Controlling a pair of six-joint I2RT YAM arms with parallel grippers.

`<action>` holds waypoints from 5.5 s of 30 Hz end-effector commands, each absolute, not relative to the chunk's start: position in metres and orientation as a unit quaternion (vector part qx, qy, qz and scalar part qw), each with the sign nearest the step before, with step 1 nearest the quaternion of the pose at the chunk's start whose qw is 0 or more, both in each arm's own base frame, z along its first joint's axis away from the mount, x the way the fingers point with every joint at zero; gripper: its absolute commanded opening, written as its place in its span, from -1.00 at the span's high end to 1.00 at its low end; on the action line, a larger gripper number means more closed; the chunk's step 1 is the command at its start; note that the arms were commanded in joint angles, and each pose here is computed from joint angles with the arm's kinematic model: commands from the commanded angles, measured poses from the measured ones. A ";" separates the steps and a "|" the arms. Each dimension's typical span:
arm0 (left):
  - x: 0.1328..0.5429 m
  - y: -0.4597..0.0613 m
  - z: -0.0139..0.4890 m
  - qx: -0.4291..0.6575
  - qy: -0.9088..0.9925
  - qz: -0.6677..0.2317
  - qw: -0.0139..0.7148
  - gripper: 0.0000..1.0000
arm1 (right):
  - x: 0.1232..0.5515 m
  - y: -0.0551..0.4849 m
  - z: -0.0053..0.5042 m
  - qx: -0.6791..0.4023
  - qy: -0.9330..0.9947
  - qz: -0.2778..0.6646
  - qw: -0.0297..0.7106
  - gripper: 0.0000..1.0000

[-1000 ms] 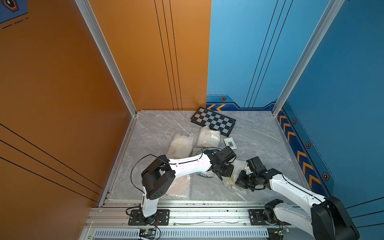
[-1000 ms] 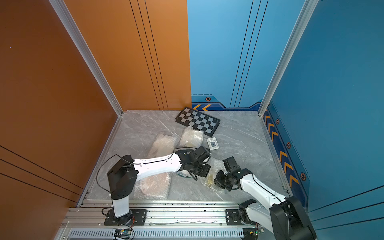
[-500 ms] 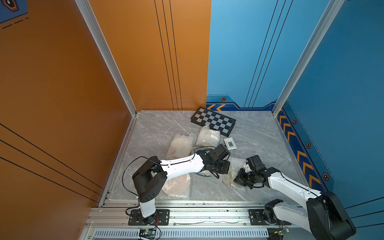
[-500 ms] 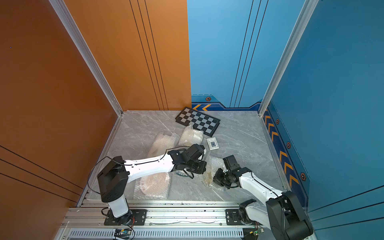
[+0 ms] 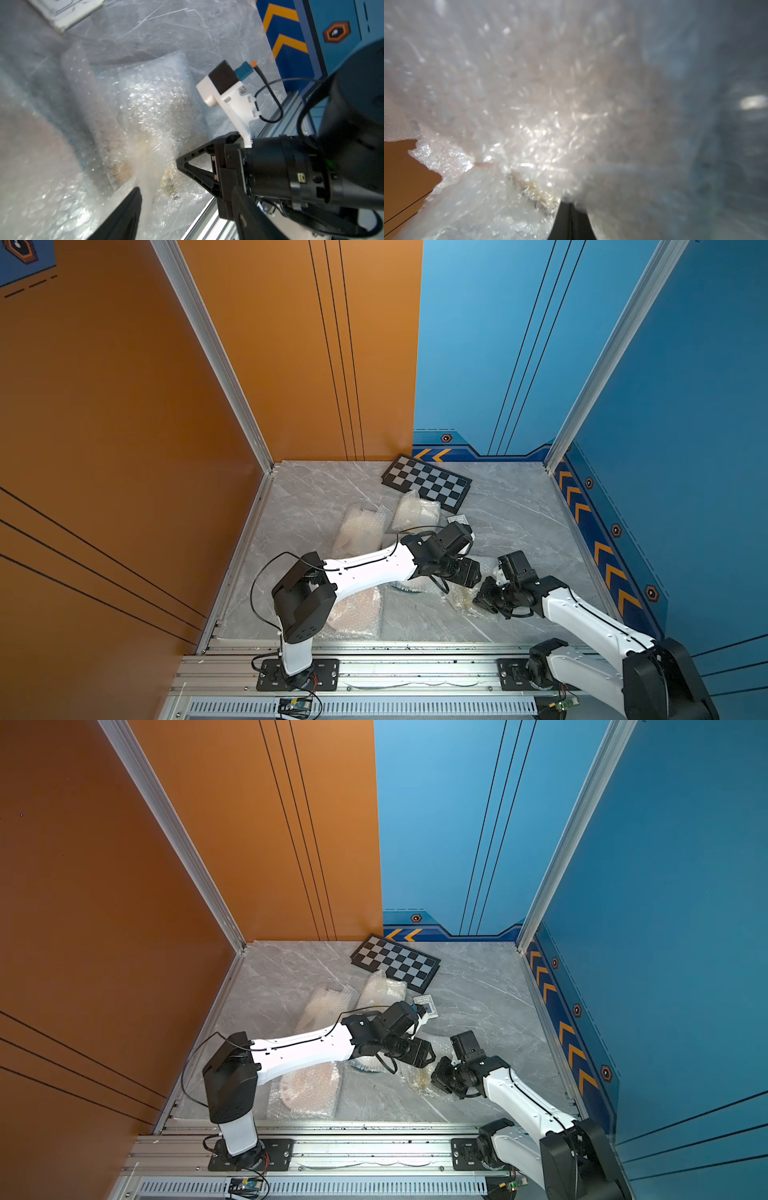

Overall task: Unpack dinner plates from bubble wrap
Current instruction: Unwrap the bubble wrap at the center of the board.

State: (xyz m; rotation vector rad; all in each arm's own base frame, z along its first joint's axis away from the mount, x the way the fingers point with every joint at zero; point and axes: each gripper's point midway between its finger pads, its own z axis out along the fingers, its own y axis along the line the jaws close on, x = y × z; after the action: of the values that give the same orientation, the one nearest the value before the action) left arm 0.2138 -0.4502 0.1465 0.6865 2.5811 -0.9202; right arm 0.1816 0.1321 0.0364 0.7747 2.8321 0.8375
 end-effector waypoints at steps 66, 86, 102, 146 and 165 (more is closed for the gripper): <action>0.276 -0.450 0.100 0.270 0.918 -0.249 0.152 1.00 | 0.153 0.088 -0.002 0.411 0.894 0.181 -0.019 1.00; 0.312 -0.438 0.117 0.156 0.919 -0.330 0.149 1.00 | 0.147 0.074 -0.003 0.406 0.903 0.132 -0.041 1.00; 0.314 -0.419 0.125 0.144 0.923 -0.319 0.158 0.75 | 0.175 0.078 0.053 0.405 0.888 0.217 0.034 0.79; 0.256 -0.257 0.198 0.127 0.940 -0.205 0.243 -0.65 | 0.232 0.096 0.092 0.072 0.984 -0.161 0.006 -1.00; 0.263 -0.287 0.196 0.157 0.934 -0.224 0.230 -0.66 | 0.167 0.041 0.093 0.208 0.971 -0.114 -0.001 -1.00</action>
State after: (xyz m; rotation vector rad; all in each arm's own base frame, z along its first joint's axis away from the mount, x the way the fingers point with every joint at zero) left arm 0.2617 -0.2732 0.1851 0.3850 2.5978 -0.5734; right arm 0.1857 0.0534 0.0888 0.4953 3.0705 -0.3852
